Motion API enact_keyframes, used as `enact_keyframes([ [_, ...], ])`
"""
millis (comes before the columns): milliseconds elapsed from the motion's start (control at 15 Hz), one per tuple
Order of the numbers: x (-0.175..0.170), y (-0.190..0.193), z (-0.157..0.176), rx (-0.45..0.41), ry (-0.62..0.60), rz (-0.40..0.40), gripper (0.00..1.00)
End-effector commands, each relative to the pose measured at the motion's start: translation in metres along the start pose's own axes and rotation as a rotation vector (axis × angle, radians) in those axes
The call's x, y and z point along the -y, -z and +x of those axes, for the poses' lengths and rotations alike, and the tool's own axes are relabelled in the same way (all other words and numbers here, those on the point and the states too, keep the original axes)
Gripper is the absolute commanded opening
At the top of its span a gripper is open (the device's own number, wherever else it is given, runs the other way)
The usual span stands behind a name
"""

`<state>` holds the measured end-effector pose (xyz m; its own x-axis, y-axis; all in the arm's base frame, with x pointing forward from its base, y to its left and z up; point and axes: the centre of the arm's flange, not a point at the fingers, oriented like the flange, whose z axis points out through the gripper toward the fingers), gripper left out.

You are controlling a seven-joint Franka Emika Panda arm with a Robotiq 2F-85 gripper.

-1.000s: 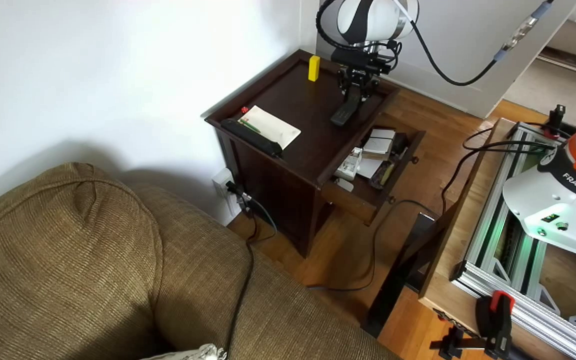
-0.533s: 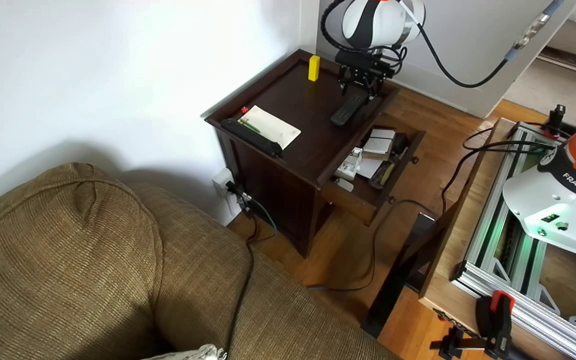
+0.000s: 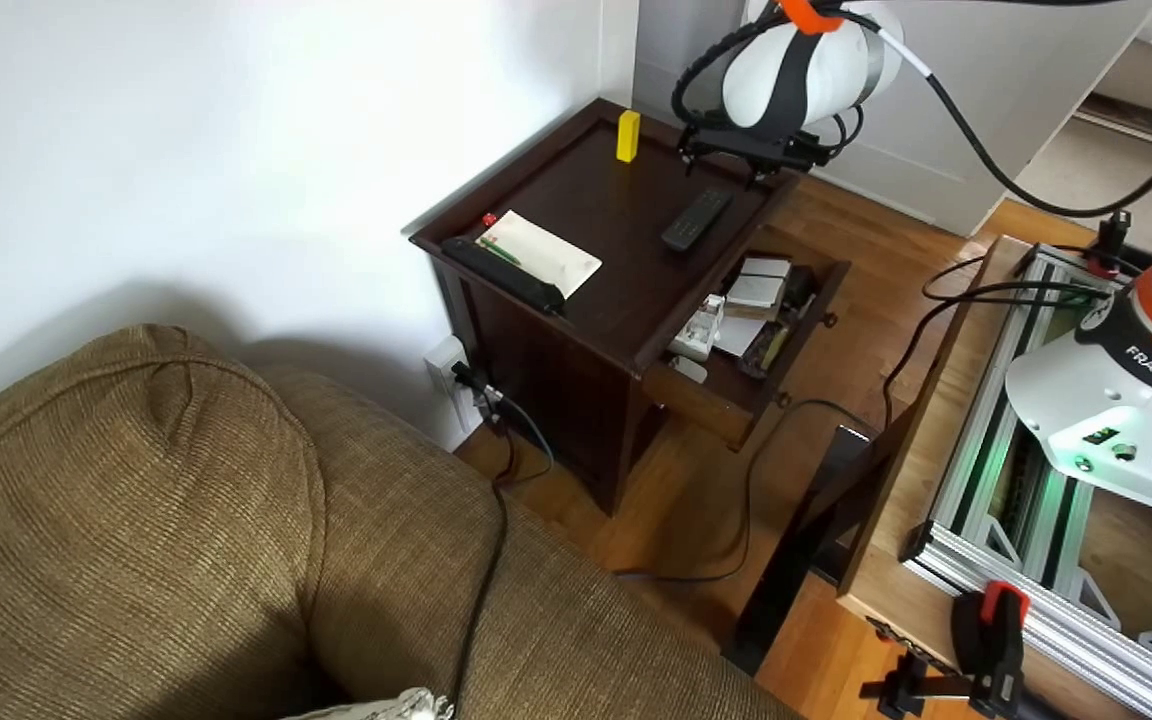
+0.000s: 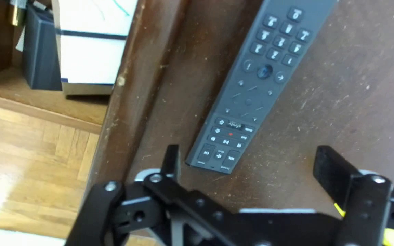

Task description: Move the black remote control to the right

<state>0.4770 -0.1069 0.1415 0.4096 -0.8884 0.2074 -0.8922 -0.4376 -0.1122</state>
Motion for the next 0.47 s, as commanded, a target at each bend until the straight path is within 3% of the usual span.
enact_keyframes([
  [0, -0.016, 0.031, -0.027, -0.136, 0.147, -0.017, 1.0],
  [133, -0.013, 0.034, -0.033, -0.189, 0.239, -0.001, 1.0],
  [200, -0.011, 0.019, -0.018, -0.137, 0.158, 0.003, 1.0],
  [400, -0.009, 0.021, -0.025, -0.141, 0.161, 0.009, 1.0],
])
